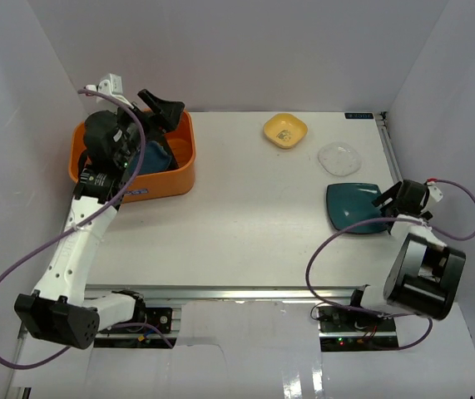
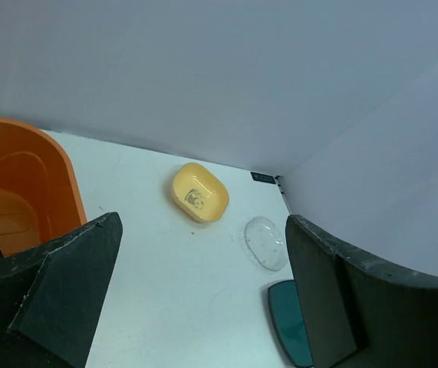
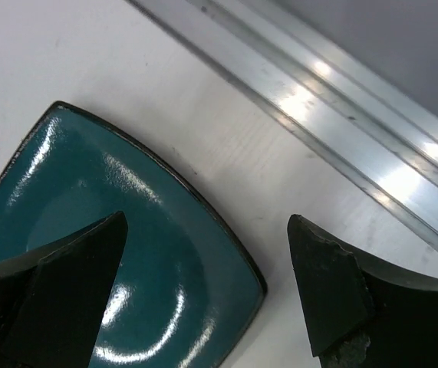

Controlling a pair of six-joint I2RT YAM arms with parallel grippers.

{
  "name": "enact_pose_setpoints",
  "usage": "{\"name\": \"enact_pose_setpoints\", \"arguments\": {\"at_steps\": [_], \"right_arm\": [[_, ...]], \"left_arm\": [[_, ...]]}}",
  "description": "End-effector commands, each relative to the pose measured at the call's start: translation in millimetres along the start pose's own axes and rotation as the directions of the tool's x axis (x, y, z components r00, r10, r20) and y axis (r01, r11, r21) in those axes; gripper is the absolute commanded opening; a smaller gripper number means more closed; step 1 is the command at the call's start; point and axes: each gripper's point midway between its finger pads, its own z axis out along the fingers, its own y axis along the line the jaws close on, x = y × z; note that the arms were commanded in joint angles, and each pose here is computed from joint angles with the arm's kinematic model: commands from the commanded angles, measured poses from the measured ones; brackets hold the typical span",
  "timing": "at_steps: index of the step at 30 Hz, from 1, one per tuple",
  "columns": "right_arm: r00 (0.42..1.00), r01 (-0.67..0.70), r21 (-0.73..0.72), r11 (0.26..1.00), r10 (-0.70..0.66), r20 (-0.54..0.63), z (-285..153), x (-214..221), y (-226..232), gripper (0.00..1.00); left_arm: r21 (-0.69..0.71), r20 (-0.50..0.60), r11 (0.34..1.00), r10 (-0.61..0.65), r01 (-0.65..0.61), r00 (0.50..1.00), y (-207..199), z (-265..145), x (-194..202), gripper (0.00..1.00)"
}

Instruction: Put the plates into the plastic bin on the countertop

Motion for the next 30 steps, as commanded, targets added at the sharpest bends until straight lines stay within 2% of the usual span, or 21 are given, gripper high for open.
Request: {"name": "enact_pose_setpoints", "arguments": {"at_steps": [1, 5, 6, 7, 9, 10, 12, 14, 15, 16, 17, 20, 22, 23, 28, 30], "right_arm": [[0.992, 0.059, -0.113, 0.992, -0.071, -0.107, 23.0, 1.7, 31.3, 0.91], [0.973, 0.07, -0.179, 0.981, -0.106, -0.203, 33.0, 27.2, 39.2, 0.98], [0.967, 0.068, -0.189, 0.98, -0.111, -0.229, 34.7, 35.2, 39.2, 1.0], [0.955, 0.051, -0.248, 0.967, -0.12, -0.271, 30.4, 46.0, 48.0, 0.91], [0.941, 0.026, -0.313, 0.95, -0.129, -0.313, 23.3, 61.4, 56.8, 0.86], [0.935, 0.024, -0.339, 0.941, -0.141, -0.325, 17.8, 68.3, 61.5, 0.8], [0.925, 0.051, -0.373, 0.926, -0.184, -0.332, 3.7, 88.3, 67.1, 0.73], [0.916, 0.058, -0.397, 0.916, -0.208, -0.344, -5.6, 102.5, 70.2, 0.68], [0.899, 0.054, -0.431, 0.901, -0.232, -0.372, -16.9, 121.3, 73.3, 0.57], [0.892, 0.055, -0.446, 0.894, -0.245, -0.379, -21.5, 129.3, 74.8, 0.55], [0.884, 0.058, -0.452, 0.89, -0.256, -0.391, -25.7, 138.0, 74.1, 0.54], [0.856, 0.038, -0.502, 0.864, -0.287, -0.43, -43.1, 165.6, 78.6, 0.54], [0.844, 0.029, -0.541, 0.841, -0.311, -0.438, -55.0, 178.5, 82.1, 0.53], [0.839, 0.029, -0.547, 0.837, -0.317, -0.441, -57.9, 181.8, 81.8, 0.51], [0.833, 0.016, -0.591, 0.806, -0.338, -0.438, -73.2, 192.2, 80.7, 0.19], [0.832, 0.028, -0.603, 0.798, -0.353, -0.428, -77.8, 195.0, 77.4, 0.13]], "left_arm": [[-0.039, -0.022, 0.999, 0.019, -0.02, 1.0, 10.2, -7.6, 15.5, 0.98], [0.069, -0.113, 0.998, 0.004, 0.004, 0.994, -15.4, -21.4, 42.9, 0.98], [0.119, -0.181, 0.992, -0.008, 0.03, 0.983, -24.3, -24.5, 62.0, 0.98], [0.162, -0.239, 0.985, -0.013, 0.053, 0.971, -36.8, -27.1, 80.5, 0.98], [0.216, -0.343, 0.973, -0.008, 0.087, 0.939, -50.0, -33.0, 114.8, 0.98], [0.224, -0.416, 0.97, 0.004, 0.098, 0.909, -54.2, -36.5, 146.5, 0.98], [0.222, -0.488, 0.969, 0.017, 0.105, 0.873, -53.6, -40.8, 178.4, 0.98], [0.203, -0.595, 0.972, 0.026, 0.118, 0.803, -49.0, -48.5, 228.7, 0.98], [0.191, -0.646, 0.975, 0.036, 0.116, 0.763, -47.1, -53.0, 256.6, 0.98], [0.199, -0.648, 0.973, 0.043, 0.114, 0.76, -51.0, -54.8, 259.4, 0.98], [0.17, -0.689, 0.98, 0.04, 0.107, 0.724, -42.8, -55.6, 282.1, 0.98], [0.12, -0.734, 0.99, 0.037, 0.077, 0.678, -30.2, -48.6, 315.8, 0.98], [0.102, -0.744, 0.992, 0.032, 0.067, 0.668, -24.2, -40.1, 327.4, 0.98], [0.082, -0.735, 0.996, 0.03, 0.045, 0.678, -18.8, -32.3, 330.9, 0.98], [0.06, -0.76, 0.998, 0.024, 0.034, 0.65, -9.3, 5.1, 368.8, 0.97], [0.059, -0.781, 0.997, 0.016, 0.049, 0.624, -9.0, 16.5, 384.7, 0.97]]}}
